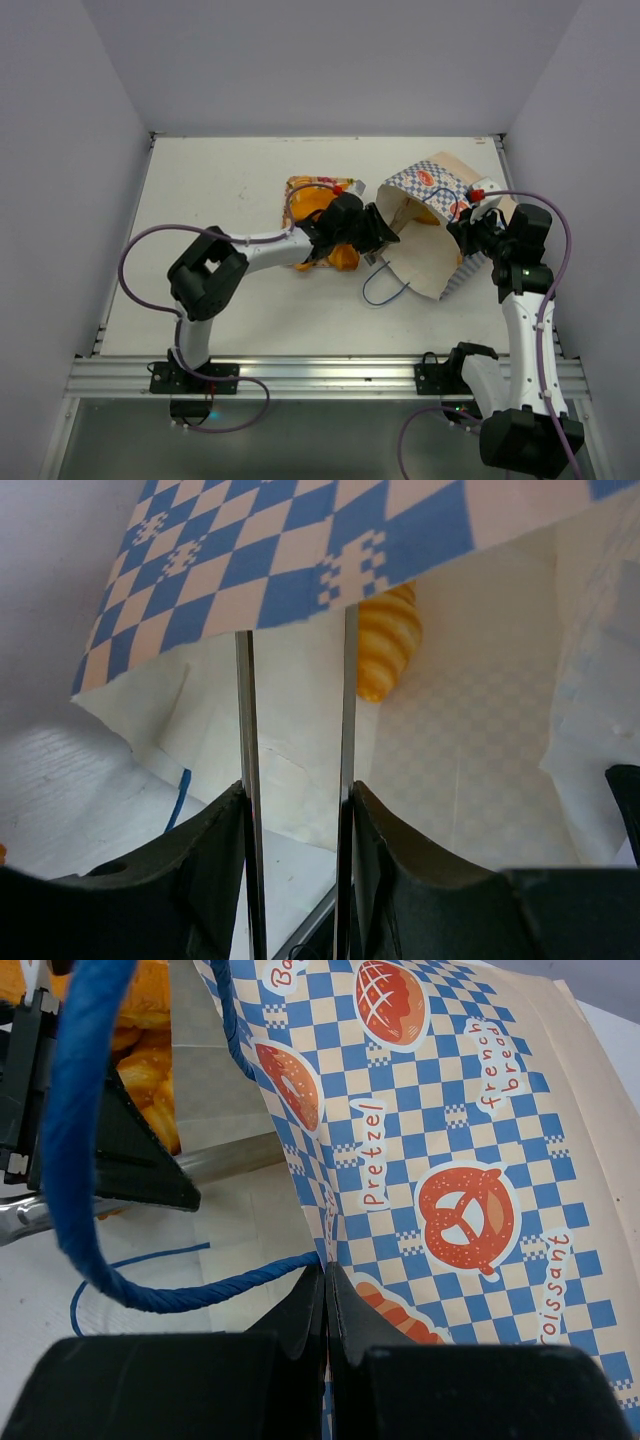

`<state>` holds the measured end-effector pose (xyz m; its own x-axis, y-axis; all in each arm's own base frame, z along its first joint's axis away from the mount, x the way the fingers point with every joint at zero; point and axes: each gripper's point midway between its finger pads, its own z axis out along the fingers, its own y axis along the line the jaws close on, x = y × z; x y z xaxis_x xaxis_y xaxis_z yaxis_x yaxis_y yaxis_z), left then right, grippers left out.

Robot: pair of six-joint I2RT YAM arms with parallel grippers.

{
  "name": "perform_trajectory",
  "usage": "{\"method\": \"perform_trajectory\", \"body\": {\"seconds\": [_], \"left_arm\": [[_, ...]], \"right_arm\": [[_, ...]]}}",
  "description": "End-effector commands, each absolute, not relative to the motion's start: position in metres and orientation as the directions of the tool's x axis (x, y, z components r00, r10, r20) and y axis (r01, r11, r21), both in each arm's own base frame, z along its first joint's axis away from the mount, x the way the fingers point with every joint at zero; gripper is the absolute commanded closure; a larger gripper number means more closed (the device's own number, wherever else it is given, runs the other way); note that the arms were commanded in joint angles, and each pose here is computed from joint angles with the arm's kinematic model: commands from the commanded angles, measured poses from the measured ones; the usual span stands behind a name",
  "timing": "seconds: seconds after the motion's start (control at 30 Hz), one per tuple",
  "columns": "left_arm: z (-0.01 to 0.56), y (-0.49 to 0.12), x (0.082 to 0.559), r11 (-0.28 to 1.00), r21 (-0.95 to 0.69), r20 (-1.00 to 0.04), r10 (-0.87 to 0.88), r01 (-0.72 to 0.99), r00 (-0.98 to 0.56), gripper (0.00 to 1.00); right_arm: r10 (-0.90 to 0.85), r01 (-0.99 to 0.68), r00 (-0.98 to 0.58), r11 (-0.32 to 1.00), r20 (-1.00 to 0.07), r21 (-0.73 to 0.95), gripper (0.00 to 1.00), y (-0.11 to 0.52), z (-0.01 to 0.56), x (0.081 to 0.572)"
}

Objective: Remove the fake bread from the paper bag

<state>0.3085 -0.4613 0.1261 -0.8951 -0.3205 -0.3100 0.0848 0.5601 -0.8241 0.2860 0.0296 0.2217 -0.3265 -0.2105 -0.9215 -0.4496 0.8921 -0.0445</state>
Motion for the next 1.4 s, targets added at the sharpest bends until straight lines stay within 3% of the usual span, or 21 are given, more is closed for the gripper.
{"method": "perform_trajectory", "body": {"seconds": [0.0,0.73,0.83,0.93,1.03,1.37], "left_arm": [[0.129,-0.463,0.32,0.573,-0.819,-0.289,-0.371,0.027,-0.883,0.54],[0.099,-0.477,0.335,0.643,-0.766,-0.276,-0.348,-0.014,-0.896,0.57],[0.098,-0.478,0.336,0.642,-0.767,-0.281,-0.344,-0.006,-0.896,0.67],[0.102,-0.478,0.333,0.636,-0.771,-0.293,-0.324,0.022,-0.899,0.88],[0.121,-0.48,0.331,0.606,-0.791,-0.332,-0.308,0.085,-0.891,1.0],[0.174,-0.456,0.28,0.546,-0.796,-0.436,-0.218,0.261,-0.873,1.0]], "right_arm": [[-0.222,-0.463,-0.274,0.883,-0.936,-0.075,1.0,0.031,0.237,0.287],[-0.22,-0.466,-0.264,0.882,-0.939,-0.075,1.0,0.033,0.239,0.286],[-0.221,-0.466,-0.262,0.881,-0.939,-0.078,1.0,0.033,0.24,0.286],[-0.222,-0.463,-0.257,0.883,-0.94,-0.082,1.0,0.032,0.242,0.285],[-0.225,-0.46,-0.255,0.883,-0.941,-0.086,1.0,0.032,0.242,0.285],[-0.199,-0.337,-0.258,0.936,-0.945,-0.105,1.0,0.012,0.247,0.292]]}}
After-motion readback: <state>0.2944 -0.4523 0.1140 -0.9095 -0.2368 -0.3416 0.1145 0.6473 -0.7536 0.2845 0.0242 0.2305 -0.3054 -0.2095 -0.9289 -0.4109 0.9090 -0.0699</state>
